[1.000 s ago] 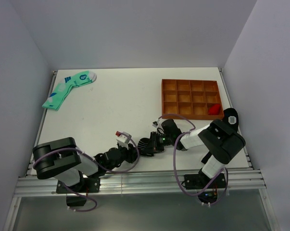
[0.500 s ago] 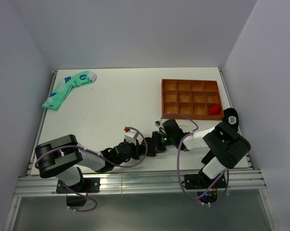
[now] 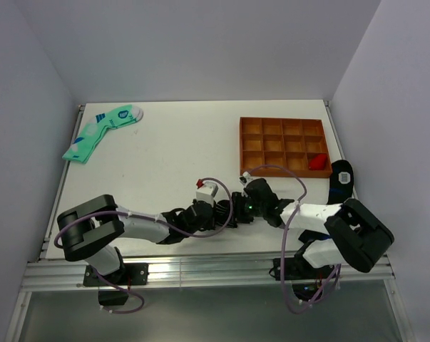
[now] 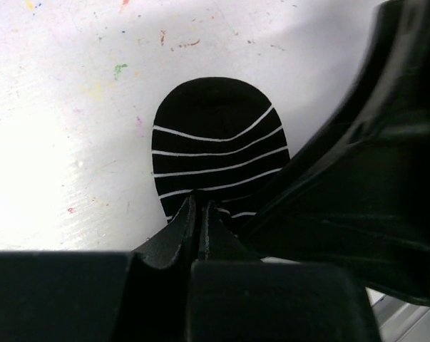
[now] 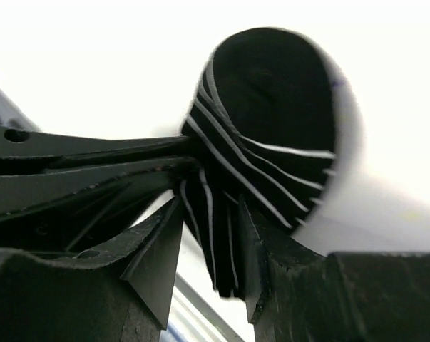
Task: Roll the socks
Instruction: Roll the sock at the center of the board.
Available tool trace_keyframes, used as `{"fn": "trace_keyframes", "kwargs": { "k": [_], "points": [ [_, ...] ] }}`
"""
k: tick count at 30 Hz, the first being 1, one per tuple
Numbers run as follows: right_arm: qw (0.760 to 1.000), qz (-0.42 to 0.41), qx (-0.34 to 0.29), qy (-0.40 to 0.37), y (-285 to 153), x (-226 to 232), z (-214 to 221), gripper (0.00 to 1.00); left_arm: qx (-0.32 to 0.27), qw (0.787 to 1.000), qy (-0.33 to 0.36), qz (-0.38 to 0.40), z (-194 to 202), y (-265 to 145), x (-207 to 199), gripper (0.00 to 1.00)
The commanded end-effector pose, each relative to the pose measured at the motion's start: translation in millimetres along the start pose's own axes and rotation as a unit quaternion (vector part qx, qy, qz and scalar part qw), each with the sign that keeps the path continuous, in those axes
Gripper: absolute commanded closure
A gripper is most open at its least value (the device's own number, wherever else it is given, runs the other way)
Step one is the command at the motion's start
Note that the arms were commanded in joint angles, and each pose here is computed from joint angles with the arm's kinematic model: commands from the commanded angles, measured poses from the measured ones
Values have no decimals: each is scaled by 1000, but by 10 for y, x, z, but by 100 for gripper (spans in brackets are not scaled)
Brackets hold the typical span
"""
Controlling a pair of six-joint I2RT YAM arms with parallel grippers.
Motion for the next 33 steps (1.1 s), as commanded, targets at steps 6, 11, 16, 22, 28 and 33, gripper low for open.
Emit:
{"fn": "trace_keyframes", "kwargs": {
  "k": [6,11,16,22,28,33],
  "points": [
    [992,121,-34,3,-174,-232,114,55,85,981,45,-168,306,-65,489,100],
    [990,119,-74,-3,-248,-219,84,55,98,974,45,-200,319,-56,493,100],
    [986,93,-135,-28,-312,-188,37,55,114,967,45,-223,307,-92,487,100],
    [976,42,-202,-62,-361,-124,-9,54,128,964,50,-229,263,-166,451,100],
    [958,2,-266,-107,-451,-57,-56,55,147,962,45,-227,221,-215,380,100],
    [940,-29,-304,-154,-469,-27,-30,55,174,962,29,-209,219,-241,360,100]
  ]
}}
Point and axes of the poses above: each gripper's point midway between its finger pads, its own y axis out along the fingers, its own x axis along the line the jaws close on, z = x × y, the point moved 9 cm from there along -y, back along the fingers, and after that the axes turned 14 degrees about -y, right-handed, at the moved point
